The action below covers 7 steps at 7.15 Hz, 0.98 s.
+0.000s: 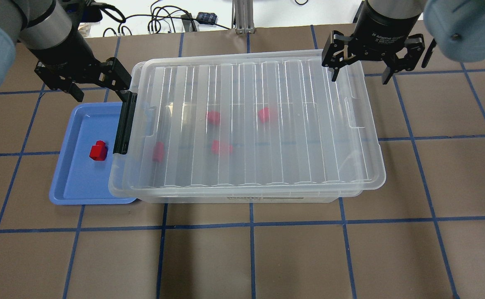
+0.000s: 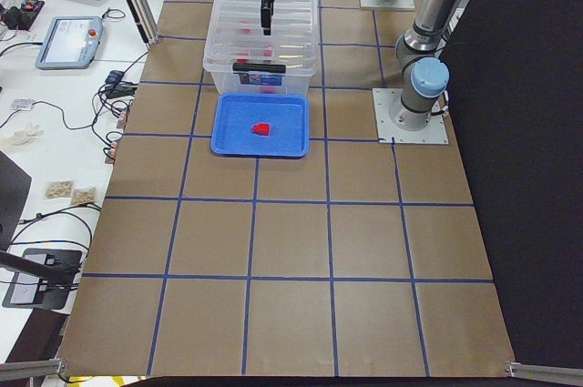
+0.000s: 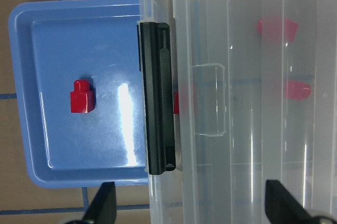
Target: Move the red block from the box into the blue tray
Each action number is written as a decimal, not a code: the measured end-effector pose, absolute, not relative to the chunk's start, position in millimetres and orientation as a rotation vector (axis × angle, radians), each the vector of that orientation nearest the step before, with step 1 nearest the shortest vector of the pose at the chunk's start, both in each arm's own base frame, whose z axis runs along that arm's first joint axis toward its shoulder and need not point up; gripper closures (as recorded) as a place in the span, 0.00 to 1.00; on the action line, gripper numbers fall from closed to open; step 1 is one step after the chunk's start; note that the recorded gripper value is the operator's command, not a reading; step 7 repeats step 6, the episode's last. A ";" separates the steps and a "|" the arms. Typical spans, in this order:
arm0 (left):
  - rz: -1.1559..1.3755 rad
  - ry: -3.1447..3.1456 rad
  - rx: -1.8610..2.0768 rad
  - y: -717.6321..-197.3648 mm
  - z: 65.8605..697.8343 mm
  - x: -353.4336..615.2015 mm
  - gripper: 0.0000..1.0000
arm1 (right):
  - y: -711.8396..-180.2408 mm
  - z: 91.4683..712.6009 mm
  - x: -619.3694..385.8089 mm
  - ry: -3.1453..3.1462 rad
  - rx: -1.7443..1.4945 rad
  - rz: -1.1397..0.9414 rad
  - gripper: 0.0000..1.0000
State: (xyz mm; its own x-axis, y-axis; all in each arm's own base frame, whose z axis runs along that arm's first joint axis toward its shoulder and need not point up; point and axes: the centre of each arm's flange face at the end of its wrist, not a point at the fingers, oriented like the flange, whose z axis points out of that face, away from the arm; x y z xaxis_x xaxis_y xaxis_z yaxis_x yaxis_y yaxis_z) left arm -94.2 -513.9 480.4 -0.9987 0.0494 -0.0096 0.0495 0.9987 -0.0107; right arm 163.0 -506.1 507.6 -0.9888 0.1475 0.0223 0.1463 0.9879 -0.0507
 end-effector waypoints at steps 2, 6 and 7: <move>-0.023 3.132 0.078 -514.1 480.5 -94.8 0.00 | -506.1 506.9 163.2 -3.106 -0.228 0.075 0.00; -0.040 3.137 0.072 -515.4 481.2 -96.0 0.00 | -506.1 506.3 163.1 -3.105 -0.228 0.073 0.00; -0.040 3.137 0.072 -515.4 481.2 -96.0 0.00 | -506.1 506.3 163.1 -3.105 -0.228 0.073 0.00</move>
